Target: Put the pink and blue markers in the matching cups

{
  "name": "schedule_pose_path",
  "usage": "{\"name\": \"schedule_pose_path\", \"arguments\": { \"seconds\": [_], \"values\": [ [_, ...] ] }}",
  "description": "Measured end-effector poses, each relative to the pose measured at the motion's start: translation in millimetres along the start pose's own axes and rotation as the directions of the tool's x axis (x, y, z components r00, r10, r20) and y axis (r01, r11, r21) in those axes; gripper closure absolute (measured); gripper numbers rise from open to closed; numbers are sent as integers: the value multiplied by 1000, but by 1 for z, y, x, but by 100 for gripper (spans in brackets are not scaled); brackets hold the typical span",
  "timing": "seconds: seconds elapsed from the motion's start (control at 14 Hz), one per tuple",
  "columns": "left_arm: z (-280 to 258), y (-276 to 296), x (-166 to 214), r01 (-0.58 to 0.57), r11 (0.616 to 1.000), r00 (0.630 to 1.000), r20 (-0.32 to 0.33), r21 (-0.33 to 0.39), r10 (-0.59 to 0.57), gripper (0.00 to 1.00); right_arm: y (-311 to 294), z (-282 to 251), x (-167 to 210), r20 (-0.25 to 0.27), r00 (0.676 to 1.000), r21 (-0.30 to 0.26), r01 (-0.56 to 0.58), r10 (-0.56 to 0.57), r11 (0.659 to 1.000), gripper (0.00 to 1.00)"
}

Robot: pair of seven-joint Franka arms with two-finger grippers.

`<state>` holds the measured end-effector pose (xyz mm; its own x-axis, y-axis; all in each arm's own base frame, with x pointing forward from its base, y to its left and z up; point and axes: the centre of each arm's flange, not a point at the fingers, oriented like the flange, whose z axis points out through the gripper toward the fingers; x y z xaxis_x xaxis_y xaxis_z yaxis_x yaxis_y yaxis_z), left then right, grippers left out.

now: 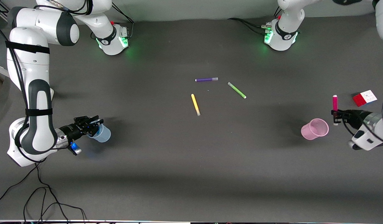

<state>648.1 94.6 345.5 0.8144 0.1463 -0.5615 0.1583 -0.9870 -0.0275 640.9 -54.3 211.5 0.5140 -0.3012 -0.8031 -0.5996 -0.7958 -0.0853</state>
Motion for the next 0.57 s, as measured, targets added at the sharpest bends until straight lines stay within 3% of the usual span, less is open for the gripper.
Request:
{"name": "schedule_pose_path", "arguments": {
  "seconds": [0.29,0.36,0.57],
  "values": [
    [33,9,27,-20,1000,998,55,-2,20,82,-4,-19,-11,-34,999,17,21,-20,1000,5],
    [39,12,31,-25,1000,998,63,-1,25,82,-5,-29,-19,-52,998,23,33,-32,999,0],
    [54,19,45,-35,999,997,68,-1,35,82,-6,-83,-71,-157,983,45,102,-94,994,0]
  ]
}}
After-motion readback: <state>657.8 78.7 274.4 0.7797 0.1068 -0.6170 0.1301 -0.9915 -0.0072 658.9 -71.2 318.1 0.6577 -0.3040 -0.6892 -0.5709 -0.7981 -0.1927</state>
